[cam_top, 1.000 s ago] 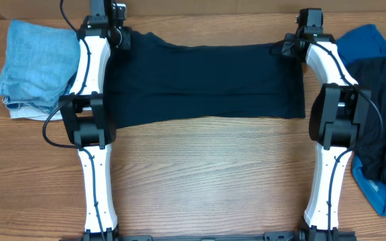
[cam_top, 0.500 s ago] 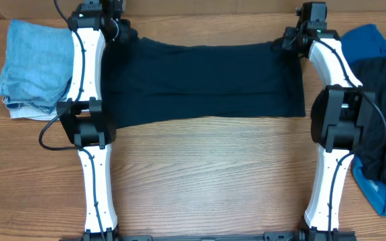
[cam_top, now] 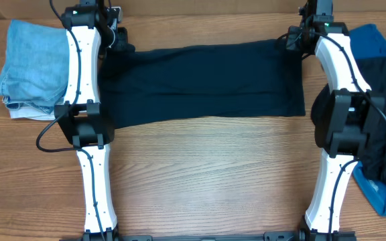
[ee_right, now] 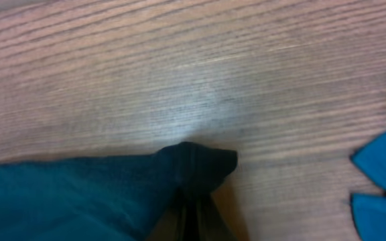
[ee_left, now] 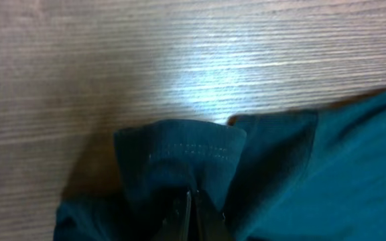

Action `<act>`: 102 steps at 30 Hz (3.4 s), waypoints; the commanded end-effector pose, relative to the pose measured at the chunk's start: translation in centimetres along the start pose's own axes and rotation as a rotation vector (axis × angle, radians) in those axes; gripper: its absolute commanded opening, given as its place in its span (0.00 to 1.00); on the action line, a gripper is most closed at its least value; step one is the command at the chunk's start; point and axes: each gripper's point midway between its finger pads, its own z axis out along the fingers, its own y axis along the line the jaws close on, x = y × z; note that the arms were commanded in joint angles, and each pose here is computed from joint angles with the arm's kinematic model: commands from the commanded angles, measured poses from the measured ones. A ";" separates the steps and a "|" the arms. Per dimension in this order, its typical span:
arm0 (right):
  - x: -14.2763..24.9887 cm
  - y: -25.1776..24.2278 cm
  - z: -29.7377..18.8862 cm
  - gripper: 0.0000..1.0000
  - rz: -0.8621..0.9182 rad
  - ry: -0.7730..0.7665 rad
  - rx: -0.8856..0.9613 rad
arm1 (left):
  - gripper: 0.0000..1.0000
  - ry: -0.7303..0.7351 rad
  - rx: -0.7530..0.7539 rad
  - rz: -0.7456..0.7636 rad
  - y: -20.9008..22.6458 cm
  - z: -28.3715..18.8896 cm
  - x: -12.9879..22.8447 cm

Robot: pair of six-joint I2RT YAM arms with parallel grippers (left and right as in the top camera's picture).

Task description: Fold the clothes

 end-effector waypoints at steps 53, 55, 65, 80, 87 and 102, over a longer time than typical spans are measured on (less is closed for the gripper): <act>9.9 -0.1 -11.2 0.04 0.012 0.460 -0.036 | 0.04 0.479 -0.155 -0.174 -0.2 -7.5 14.5; 10.9 -0.2 -11.0 0.04 0.031 0.494 -0.027 | 0.04 0.464 -0.163 -0.191 0.9 -6.9 14.4; 15.8 -2.2 -6.5 0.04 0.042 0.566 0.073 | 0.04 0.479 -0.165 -0.222 2.9 -5.0 15.5; 16.5 -4.3 -4.1 0.04 0.008 0.516 0.182 | 0.56 0.465 -0.218 -0.236 5.4 -2.9 16.3; 14.2 -4.0 -6.2 0.60 0.012 0.482 0.175 | 0.63 0.308 -0.189 -0.235 4.5 -7.7 10.9; 10.6 12.7 -12.2 0.04 -0.102 0.405 -0.307 | 0.06 0.292 0.013 -0.026 -9.2 -6.4 10.0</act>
